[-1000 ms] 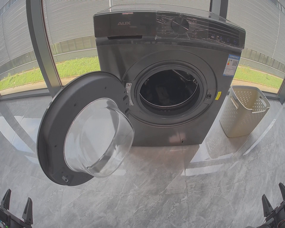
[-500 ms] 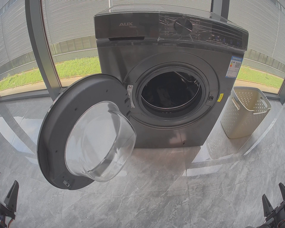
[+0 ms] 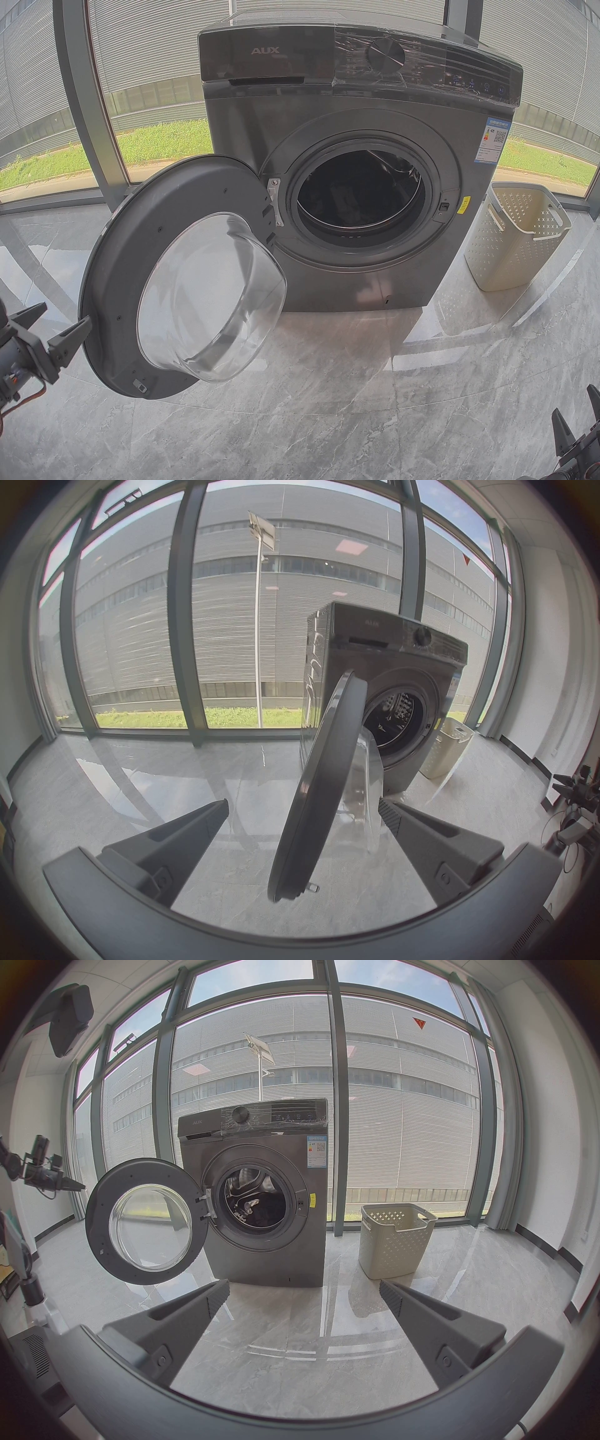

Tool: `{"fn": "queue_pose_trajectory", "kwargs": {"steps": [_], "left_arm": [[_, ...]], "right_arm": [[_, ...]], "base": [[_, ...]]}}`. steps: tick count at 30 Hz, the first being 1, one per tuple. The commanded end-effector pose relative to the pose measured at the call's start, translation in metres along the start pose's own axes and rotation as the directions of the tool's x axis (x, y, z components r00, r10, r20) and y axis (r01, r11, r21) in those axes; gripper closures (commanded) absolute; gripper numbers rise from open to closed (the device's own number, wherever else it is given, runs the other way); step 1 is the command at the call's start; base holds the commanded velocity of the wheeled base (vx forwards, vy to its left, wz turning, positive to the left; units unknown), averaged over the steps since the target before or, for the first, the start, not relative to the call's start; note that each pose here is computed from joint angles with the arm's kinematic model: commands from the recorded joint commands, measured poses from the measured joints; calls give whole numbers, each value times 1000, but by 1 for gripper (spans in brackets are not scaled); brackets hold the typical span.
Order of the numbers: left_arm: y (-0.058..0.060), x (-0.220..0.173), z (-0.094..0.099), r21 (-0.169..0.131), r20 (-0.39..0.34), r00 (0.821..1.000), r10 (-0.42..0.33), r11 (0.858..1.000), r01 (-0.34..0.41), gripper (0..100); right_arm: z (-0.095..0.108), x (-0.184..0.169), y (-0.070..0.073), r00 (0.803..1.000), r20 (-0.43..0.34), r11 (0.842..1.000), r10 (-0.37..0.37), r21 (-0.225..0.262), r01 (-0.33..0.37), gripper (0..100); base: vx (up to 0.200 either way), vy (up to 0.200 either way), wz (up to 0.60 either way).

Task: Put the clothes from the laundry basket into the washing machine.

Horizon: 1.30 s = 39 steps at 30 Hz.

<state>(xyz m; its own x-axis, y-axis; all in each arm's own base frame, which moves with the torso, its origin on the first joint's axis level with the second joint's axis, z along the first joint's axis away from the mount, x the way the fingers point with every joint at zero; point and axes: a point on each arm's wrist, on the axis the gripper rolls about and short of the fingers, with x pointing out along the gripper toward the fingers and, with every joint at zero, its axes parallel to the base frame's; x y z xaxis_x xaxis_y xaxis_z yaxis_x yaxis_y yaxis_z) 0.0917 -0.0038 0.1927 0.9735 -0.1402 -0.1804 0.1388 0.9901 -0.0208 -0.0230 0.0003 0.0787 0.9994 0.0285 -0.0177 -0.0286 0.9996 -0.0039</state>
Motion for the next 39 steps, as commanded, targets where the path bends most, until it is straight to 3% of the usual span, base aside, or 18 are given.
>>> {"fn": "queue_pose_trajectory", "kwargs": {"steps": [1,6,10,11,13,18,20,25,28,30,36,39], "left_arm": [[6,58,-10,-19,-161,985,-64,998,61,0],[6,68,-13,-23,-170,981,-90,996,87,0],[-5,67,-12,-21,-159,967,-201,979,200,0],[-5,67,-12,-21,-159,967,-201,979,200,0],[-15,59,-10,-11,-131,946,-298,954,299,0],[-36,44,-6,9,-100,894,-437,898,440,0],[-40,41,-5,16,-95,884,-458,887,461,0],[-41,44,-8,30,-114,895,-431,899,437,0],[-42,45,-9,28,-123,893,-434,898,440,0],[-46,45,-9,33,-124,879,-460,884,467,0],[-64,45,-8,30,-135,816,-562,821,571,0],[-72,43,-6,-6,-137,789,-599,797,604,0]], "right_arm": [[-3,0,0,1000,5,1000,1,0,-1,0],[-3,-1,0,1000,7,1000,1,-1,-1,0],[-3,0,0,1000,5,1000,1,0,-1,0],[-3,0,0,1000,5,1000,1,0,-1,0],[-3,0,0,1000,5,1000,1,0,-1,0],[-3,0,0,1000,5,1000,1,0,-1,0],[-3,0,0,1000,5,1000,1,0,-1,0],[-3,0,0,1000,5,1000,1,0,-1,0],[-3,0,0,1000,5,1000,1,0,-1,0],[-3,-1,0,1000,7,1000,1,-1,-1,0],[-3,-1,0,1000,7,1000,1,-1,-1,0],[-3,0,0,1000,5,1000,1,0,-1,0]], "base": [[0,0,0],[0,0,0],[0,0,0],[0,0,0],[0,0,0],[0,0,0],[0,0,0],[0,0,0],[0,0,0],[0,0,0],[0,0,0],[0,0,0]]}}
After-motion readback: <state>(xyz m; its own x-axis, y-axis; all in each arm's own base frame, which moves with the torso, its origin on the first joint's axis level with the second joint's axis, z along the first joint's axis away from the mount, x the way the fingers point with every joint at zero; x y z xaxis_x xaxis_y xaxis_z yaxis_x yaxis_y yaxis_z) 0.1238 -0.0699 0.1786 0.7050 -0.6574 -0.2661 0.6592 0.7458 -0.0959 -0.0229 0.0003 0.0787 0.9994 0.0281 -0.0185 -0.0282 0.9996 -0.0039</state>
